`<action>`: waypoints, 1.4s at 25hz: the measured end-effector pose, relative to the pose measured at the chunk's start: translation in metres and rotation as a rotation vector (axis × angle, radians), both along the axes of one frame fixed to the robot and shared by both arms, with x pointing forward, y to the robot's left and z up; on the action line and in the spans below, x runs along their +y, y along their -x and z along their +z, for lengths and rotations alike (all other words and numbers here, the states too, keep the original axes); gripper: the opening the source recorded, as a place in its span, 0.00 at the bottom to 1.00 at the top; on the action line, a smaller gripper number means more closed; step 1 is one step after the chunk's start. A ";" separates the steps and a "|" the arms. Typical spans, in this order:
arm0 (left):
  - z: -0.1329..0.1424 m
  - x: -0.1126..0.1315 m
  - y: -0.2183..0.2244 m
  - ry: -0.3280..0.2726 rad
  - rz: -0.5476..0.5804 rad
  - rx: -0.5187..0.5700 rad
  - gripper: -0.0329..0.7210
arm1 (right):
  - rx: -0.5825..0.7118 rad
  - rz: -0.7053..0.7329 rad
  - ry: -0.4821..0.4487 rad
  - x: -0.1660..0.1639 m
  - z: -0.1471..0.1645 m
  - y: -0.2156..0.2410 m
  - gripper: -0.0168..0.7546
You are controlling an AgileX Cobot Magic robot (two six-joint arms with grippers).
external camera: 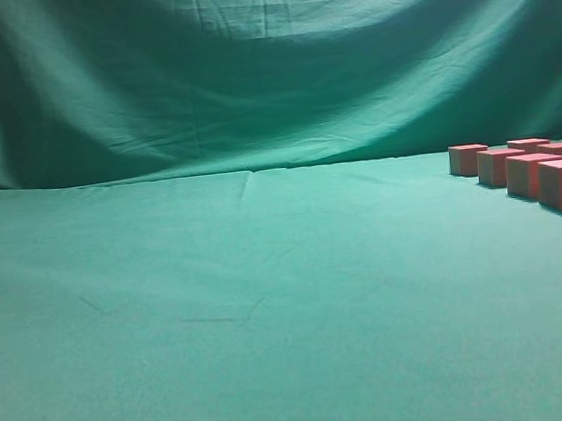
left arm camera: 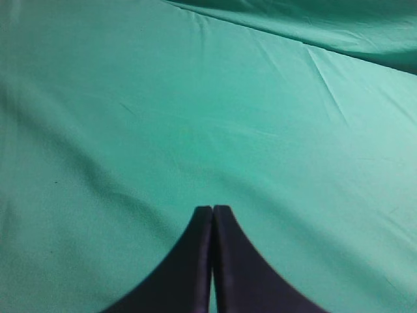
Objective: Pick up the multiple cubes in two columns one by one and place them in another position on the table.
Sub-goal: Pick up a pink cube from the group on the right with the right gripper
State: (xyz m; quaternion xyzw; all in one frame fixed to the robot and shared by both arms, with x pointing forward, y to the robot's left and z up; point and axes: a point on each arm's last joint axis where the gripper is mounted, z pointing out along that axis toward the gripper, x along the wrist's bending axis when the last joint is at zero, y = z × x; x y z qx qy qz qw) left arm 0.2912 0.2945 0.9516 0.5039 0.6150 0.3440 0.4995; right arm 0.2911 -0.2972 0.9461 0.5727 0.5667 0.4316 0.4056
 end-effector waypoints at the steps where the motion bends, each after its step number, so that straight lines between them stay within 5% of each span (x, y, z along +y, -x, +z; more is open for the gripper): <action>1: 0.000 0.000 0.000 0.000 0.000 0.000 0.04 | 0.000 0.000 0.000 0.000 0.000 0.000 0.02; 30: 0.000 0.000 0.000 0.000 0.000 0.000 0.04 | -0.004 0.000 0.003 0.000 0.000 0.000 0.02; 35: 0.000 0.000 0.000 0.000 0.000 0.000 0.04 | -0.197 -0.004 -0.122 0.002 0.018 -0.004 0.02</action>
